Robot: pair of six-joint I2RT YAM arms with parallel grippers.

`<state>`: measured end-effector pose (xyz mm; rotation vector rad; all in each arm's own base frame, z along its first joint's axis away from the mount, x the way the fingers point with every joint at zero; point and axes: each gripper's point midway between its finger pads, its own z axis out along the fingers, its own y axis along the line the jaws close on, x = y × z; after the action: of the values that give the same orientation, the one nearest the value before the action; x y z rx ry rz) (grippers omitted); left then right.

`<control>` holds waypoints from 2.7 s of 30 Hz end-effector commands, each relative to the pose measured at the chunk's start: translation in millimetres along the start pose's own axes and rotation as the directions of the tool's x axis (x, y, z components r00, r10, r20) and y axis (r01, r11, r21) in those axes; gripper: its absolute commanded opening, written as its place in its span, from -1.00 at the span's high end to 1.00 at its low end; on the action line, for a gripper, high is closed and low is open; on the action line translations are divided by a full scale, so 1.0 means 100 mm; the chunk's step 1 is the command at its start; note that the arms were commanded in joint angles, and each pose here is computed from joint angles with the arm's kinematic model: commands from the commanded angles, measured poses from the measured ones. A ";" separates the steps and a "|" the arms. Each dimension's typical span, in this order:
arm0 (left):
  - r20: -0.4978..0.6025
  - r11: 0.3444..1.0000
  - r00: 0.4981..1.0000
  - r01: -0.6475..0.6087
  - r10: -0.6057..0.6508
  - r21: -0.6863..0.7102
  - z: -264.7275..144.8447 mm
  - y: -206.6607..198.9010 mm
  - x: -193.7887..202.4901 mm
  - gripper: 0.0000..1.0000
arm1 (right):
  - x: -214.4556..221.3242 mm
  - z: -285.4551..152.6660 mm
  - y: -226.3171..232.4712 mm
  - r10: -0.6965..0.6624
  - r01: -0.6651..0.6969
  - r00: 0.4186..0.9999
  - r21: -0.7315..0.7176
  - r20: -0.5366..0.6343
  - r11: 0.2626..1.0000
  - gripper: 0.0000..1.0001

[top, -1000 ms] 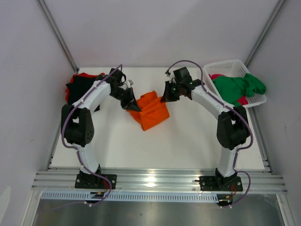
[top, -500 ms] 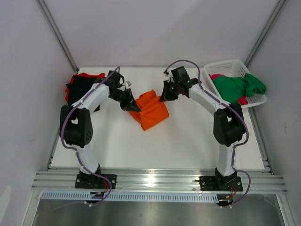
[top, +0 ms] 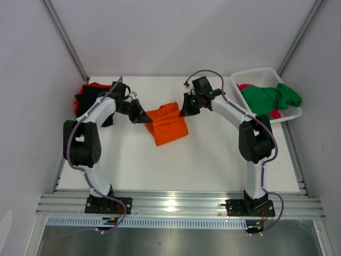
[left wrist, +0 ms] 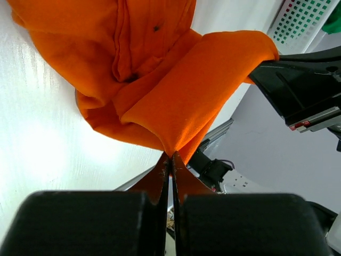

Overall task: Fold and stack the t-shirts
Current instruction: Fold the long partially folded tshirt into a neat square

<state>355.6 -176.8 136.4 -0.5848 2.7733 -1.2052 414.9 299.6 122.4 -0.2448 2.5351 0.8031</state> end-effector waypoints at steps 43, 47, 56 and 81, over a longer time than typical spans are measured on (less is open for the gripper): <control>0.296 0.959 0.937 0.239 -0.185 -0.155 -0.12 0.30 -0.95 0.99 | -0.33 0.35 -0.26 -0.038 0.032 0.995 0.073 0.090 0.997 1.00; 0.292 0.951 0.929 0.278 -0.229 -0.138 -0.12 0.33 -0.99 0.99 | -0.48 0.37 -0.19 -0.030 0.024 0.993 0.054 0.114 0.998 1.00; 0.363 0.977 0.918 0.198 -0.157 -0.077 -0.53 -0.13 -1.13 0.99 | -0.88 0.07 0.14 -0.068 0.070 0.973 -0.001 0.222 0.998 1.00; 0.290 0.935 0.900 0.351 -0.324 -0.044 -0.35 0.03 -1.76 0.99 | -0.82 0.52 0.03 -0.011 0.012 0.988 -0.007 0.156 1.000 1.00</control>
<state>495.8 -110.5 117.6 -1.1420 2.6723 -0.9514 497.4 345.2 120.3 -0.2122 2.3898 0.8447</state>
